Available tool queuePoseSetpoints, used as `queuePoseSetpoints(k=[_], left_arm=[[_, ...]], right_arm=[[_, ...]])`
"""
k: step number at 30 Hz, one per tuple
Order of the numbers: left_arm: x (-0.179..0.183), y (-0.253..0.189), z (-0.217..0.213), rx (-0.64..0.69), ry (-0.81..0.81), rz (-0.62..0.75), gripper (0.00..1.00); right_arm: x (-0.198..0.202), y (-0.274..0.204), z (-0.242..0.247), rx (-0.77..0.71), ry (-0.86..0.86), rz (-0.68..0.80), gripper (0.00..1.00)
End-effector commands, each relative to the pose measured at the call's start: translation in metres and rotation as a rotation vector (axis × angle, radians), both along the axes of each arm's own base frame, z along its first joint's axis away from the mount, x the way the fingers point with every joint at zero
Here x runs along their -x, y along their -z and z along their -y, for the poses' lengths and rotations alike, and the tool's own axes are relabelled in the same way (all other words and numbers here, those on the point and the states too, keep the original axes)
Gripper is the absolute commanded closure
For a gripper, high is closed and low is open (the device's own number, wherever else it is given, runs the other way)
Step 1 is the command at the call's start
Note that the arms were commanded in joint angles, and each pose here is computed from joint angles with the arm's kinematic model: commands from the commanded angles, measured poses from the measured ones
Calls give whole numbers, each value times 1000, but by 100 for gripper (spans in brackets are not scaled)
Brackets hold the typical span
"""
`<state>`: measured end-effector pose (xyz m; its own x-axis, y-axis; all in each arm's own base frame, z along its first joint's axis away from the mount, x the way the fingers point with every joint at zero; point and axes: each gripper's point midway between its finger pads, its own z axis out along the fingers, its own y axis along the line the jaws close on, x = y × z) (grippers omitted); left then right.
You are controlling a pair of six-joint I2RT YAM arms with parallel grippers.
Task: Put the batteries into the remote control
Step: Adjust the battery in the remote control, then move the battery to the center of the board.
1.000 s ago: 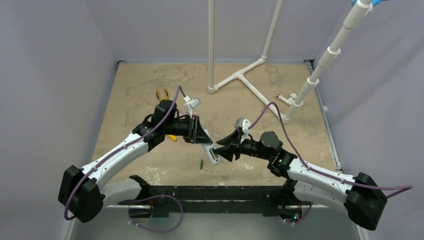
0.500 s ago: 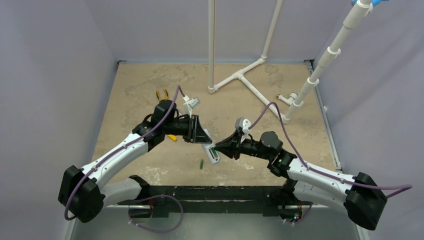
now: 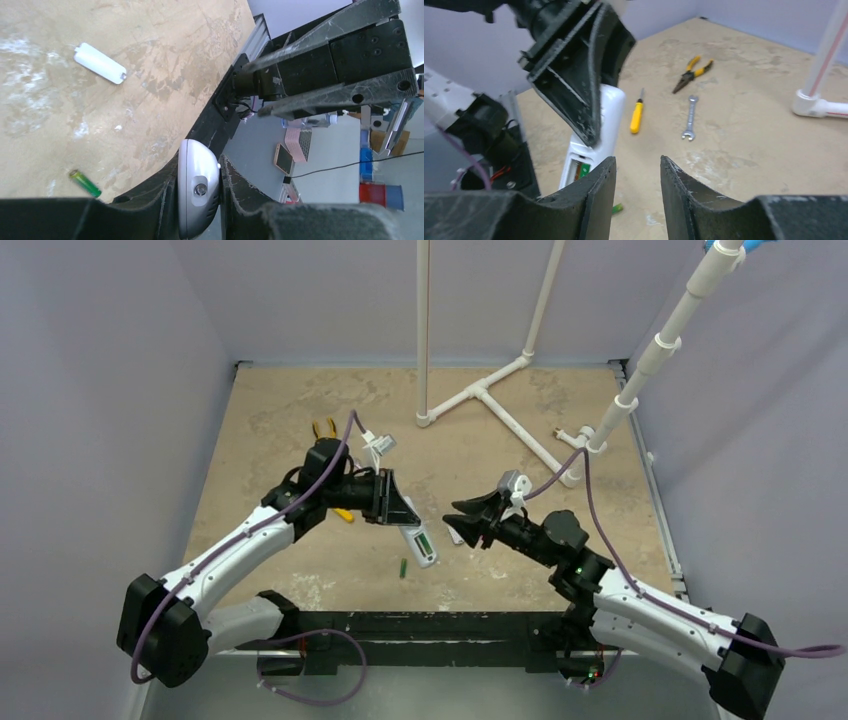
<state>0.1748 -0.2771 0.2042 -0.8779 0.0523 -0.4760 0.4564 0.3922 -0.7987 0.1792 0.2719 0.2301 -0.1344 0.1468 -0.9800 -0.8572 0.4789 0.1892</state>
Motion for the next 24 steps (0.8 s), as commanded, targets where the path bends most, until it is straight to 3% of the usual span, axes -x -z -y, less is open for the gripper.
queuePoseSetpoints(k=[1,5,10,24], left_arm=[[-23,-48,-20,77,-60,126,100],[-45,-78,-50,102,-175,199,100],[-59,-103,-76,115,-284,272,100],[-85,-103,-125,124,-456,309,100]], right_arm=[[-35,26,27,117,248,-81,62],[-47,61,37,238,343,-175,58],[-47,98,26,243,409,-335,58],[6,150,-75,331,285,-595,60]])
